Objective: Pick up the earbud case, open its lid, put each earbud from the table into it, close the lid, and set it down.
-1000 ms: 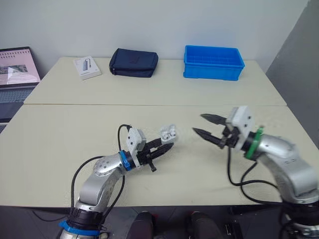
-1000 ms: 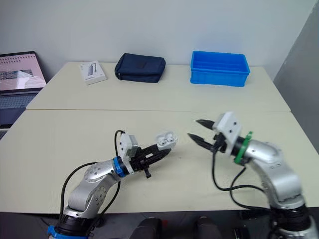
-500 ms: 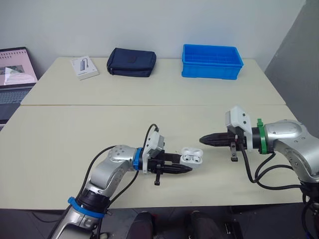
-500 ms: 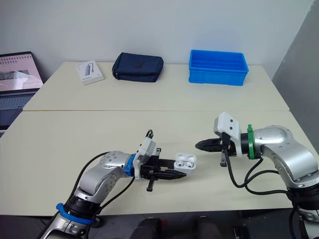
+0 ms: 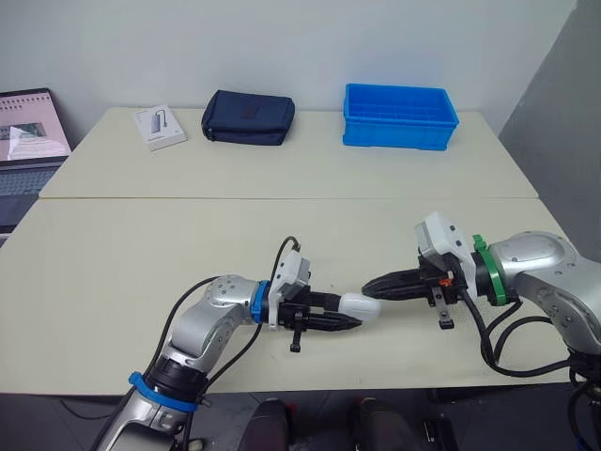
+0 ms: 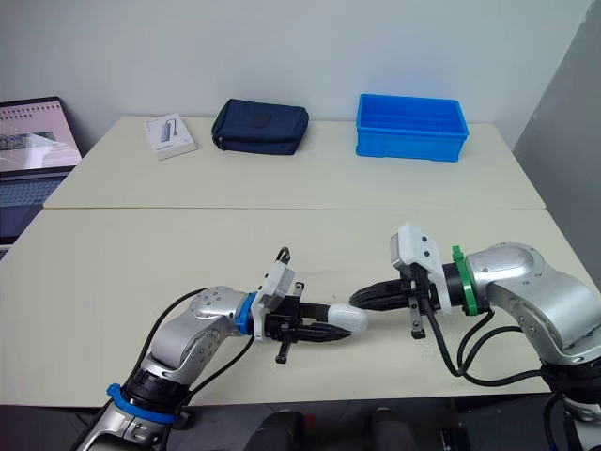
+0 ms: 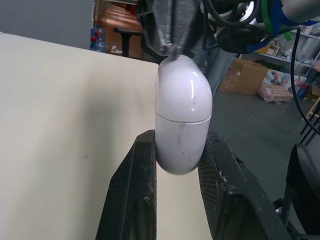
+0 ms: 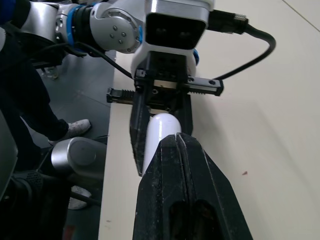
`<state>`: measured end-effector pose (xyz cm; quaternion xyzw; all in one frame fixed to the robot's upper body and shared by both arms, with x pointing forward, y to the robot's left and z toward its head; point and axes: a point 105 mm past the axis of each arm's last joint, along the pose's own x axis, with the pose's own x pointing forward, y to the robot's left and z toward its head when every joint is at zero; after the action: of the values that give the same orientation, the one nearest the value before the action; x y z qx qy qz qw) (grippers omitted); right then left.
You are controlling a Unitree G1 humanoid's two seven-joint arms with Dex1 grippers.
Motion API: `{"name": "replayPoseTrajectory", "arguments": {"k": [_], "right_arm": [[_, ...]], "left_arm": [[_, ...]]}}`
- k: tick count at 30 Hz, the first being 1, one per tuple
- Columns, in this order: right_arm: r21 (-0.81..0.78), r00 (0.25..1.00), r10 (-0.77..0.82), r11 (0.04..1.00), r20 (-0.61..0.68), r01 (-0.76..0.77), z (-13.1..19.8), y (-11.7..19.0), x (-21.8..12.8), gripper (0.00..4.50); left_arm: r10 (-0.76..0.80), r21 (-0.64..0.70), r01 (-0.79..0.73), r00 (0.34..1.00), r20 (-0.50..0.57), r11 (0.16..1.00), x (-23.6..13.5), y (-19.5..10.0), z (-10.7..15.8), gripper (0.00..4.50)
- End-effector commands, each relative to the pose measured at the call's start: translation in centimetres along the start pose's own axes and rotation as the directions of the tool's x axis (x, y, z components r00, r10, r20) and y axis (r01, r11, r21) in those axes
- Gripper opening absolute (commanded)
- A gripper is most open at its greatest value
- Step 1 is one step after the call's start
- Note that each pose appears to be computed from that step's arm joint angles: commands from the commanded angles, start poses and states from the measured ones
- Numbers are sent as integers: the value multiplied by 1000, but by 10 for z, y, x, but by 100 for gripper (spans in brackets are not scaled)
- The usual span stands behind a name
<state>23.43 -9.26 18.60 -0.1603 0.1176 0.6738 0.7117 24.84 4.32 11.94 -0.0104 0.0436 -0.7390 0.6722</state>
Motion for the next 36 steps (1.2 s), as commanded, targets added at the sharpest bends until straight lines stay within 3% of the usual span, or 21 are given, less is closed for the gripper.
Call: {"name": "replayPoseTrajectory", "arguments": {"k": [1,5,9,15,26,36], "right_arm": [[-24,1000,0,1000,-21,0,-1,5,-1,0],[-31,999,-33,999,-29,32,-5,2,-1,0],[-29,995,-103,994,-10,102,-3,-6,-6,0],[-29,975,-223,974,-8,223,-10,-13,-10,0],[-265,948,-299,928,-109,263,-32,-14,-14,0],[-297,940,-299,923,-161,243,-41,-16,-32,0]], "left_arm": [[0,13,-1,999,35,1000,2,0,9,78],[25,-26,-24,999,44,999,1,3,9,78],[49,-191,-54,998,-30,980,-2,5,-5,78],[207,-487,-263,964,-167,833,-5,42,-22,78],[283,-598,-404,914,-291,692,-22,61,-43,78],[293,-527,-459,881,-371,715,-56,52,-48,376]]}}
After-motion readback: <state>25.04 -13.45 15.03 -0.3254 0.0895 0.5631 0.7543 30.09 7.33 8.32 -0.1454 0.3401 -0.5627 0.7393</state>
